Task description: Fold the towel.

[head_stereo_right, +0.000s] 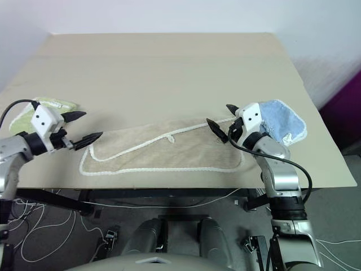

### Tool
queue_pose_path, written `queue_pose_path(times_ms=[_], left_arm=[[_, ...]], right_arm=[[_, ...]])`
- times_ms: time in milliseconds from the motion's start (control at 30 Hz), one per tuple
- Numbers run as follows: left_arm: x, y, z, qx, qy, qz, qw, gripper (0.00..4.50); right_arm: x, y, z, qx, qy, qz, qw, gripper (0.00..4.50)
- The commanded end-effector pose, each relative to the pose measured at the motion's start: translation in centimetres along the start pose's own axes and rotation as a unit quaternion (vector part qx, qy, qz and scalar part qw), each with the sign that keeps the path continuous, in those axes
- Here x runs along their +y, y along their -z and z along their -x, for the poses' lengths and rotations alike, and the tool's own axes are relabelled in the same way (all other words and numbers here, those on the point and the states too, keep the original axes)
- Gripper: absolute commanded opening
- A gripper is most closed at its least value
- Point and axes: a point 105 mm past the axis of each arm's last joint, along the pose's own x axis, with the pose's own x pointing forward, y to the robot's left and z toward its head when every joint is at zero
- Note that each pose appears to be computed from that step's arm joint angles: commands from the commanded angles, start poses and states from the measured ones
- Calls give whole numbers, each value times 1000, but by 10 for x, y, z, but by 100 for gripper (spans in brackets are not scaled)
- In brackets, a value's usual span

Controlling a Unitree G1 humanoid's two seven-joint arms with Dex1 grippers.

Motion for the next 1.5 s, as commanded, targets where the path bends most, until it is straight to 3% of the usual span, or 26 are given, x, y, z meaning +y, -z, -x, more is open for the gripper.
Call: queue_pose_path(times_ms=[33,367,633,933,1133,1500], left_arm=[[-4,-5,14,6,48,-34,998,450],[-23,11,26,77,121,-179,973,450],[-17,8,31,96,140,-291,942,450],[-10,20,14,120,145,-409,893,450],[-16,21,-1,96,142,-440,881,450],[-24,12,-19,49,110,-413,903,450]], right_arm=[[-3,-14,8,-28,16,16,999,446],[3,-8,3,-28,7,5,1000,446],[7,-7,-5,-31,-7,0,1000,446],[6,-11,-7,-35,-4,0,999,446],[4,-14,-6,-37,0,2,999,446],[5,-16,-6,-38,3,5,999,446]])
